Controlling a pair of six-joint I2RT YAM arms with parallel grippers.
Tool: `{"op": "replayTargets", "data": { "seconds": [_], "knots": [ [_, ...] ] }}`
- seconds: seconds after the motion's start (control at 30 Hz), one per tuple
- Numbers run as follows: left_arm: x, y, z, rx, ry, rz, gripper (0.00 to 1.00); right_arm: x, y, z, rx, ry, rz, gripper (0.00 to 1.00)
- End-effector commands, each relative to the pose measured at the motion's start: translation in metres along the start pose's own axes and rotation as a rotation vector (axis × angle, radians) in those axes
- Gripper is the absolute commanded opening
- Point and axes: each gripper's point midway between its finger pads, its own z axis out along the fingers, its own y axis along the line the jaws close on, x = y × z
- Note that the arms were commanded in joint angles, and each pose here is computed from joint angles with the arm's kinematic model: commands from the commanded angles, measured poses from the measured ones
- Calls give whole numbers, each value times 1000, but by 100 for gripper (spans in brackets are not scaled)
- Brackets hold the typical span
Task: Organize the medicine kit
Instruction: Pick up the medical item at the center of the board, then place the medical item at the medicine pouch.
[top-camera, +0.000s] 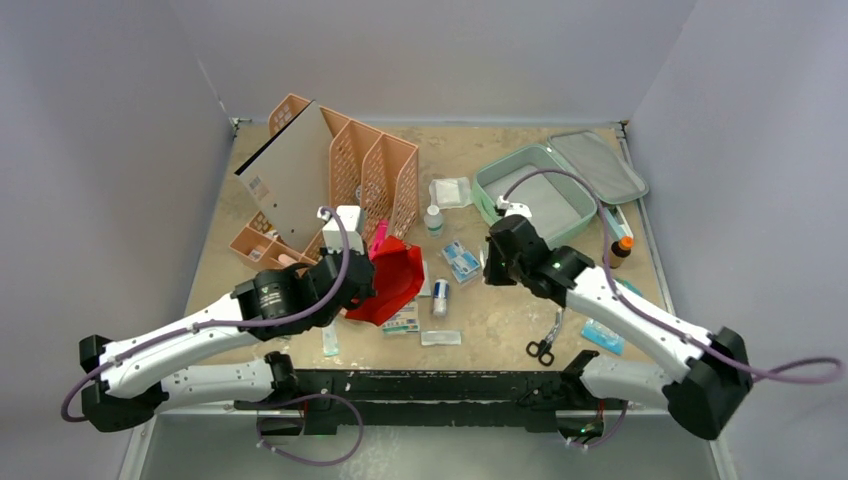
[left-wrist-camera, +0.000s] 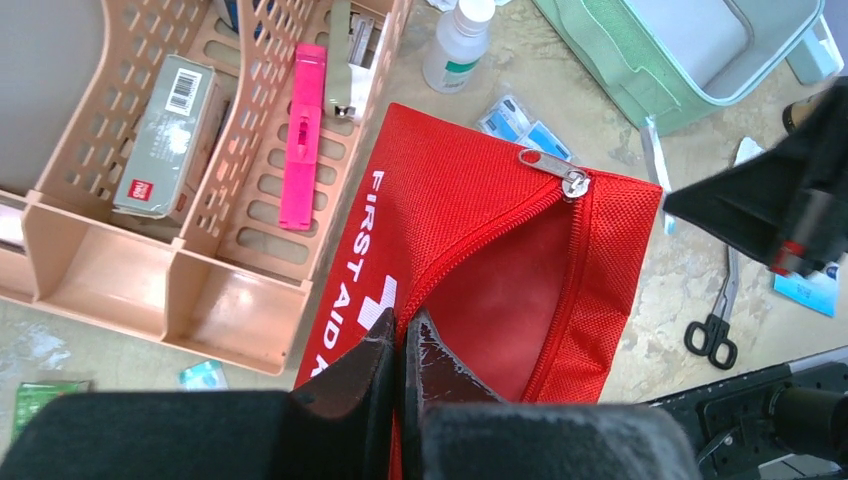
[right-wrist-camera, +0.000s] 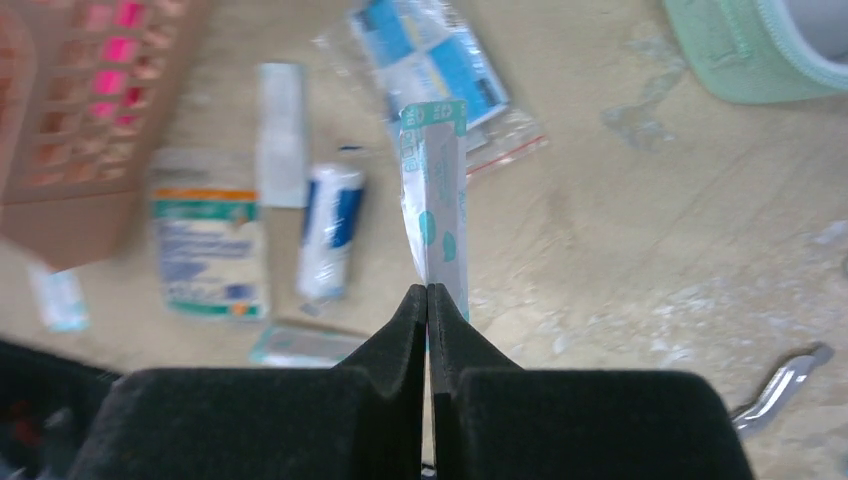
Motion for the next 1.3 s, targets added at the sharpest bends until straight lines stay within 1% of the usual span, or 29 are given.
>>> {"op": "replayTargets", "data": {
  "seconds": [0.0, 0.23, 0.37, 0.53, 0.6, 0.7, 0.8, 1.07, 1.27],
  "knots": [
    [-12, -15, 9, 10, -52, -84, 0, -15, 41, -47, -248, -30, 116, 0],
    [-13, -25, 21, -17, -66, -159, 0, -48, 88, -118, -606, -147, 295, 0],
    [-11, -28, 29, -40, -72, -181, 0, -61, 99, -135, -740, -220, 405, 0],
    [-6, -25, 36, -84, -75, -212, 0, -67, 124, -144, -904, -188, 477, 0],
    [-7, -29, 38, -74, -82, -229, 0, -69, 131, -137, -915, -166, 499, 0],
    [-14, -38, 39, -46, -96, -252, 0, -79, 144, -140, -953, -160, 490, 0],
    [-23, -41, 36, -43, -110, -262, 0, -81, 146, -131, -899, -138, 504, 0],
    [-39, -42, 29, -20, -166, -317, 0, -73, 163, -120, -879, -84, 546, 0],
    [-38, -34, 30, -58, -179, -334, 0, -69, 174, -124, -892, -69, 546, 0]
  ]
}}
